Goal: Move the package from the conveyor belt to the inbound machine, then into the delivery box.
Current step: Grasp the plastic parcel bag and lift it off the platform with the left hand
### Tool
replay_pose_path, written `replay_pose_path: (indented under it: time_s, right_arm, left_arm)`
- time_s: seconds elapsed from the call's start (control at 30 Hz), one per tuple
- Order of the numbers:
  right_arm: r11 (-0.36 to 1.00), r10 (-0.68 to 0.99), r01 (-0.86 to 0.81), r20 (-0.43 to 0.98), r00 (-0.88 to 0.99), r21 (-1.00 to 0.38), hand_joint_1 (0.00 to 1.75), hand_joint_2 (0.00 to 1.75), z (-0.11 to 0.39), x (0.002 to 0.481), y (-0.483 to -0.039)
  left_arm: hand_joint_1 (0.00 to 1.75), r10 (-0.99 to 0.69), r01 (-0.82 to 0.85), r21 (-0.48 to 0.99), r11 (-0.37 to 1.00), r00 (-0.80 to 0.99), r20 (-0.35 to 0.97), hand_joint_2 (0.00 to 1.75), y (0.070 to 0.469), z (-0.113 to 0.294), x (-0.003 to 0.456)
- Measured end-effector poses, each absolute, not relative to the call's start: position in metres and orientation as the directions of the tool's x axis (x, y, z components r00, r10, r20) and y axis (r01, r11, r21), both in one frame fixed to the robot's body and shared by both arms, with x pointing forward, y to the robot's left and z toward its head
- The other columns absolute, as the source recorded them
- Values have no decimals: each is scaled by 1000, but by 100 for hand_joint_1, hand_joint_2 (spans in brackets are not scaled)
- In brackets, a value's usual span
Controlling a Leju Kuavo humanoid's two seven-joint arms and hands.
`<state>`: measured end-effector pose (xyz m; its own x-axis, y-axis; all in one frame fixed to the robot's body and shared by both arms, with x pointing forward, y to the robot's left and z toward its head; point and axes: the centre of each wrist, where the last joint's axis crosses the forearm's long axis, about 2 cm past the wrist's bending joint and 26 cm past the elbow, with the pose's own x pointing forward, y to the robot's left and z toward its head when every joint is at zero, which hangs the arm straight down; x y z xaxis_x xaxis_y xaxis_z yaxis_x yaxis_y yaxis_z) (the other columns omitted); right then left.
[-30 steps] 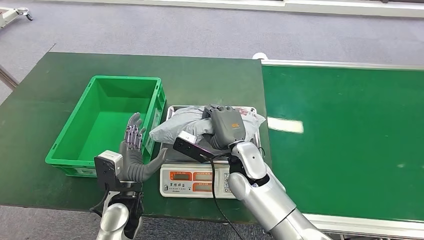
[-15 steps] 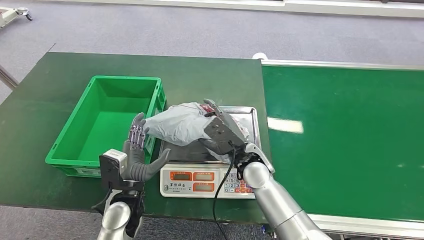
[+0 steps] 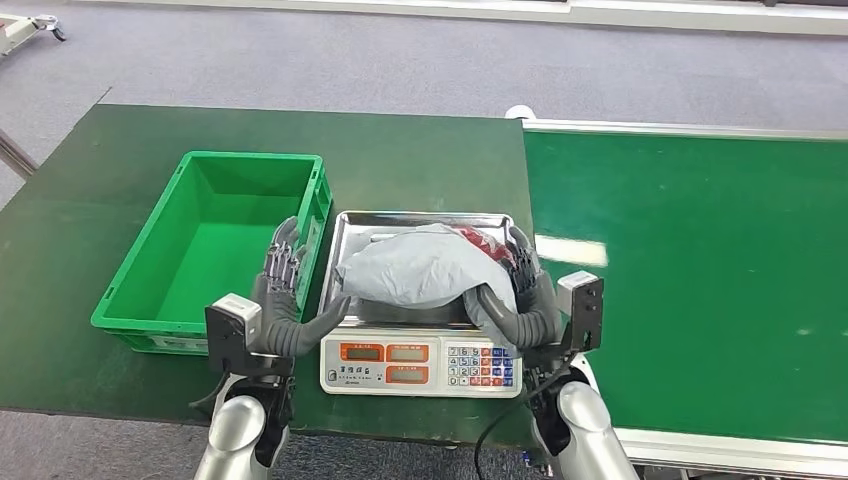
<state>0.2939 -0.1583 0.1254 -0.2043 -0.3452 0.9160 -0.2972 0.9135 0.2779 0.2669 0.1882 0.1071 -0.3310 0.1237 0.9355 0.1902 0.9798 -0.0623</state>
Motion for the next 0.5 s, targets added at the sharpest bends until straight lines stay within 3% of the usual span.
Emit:
replay_pose_path:
  time_s: [0.5]
  right_arm:
    - [901, -394, -262, 905, -163, 345, 0, 175, 113, 285, -171]
  left_arm:
    - [0, 13, 199, 65, 978, -368, 930, 175, 181, 114, 291]
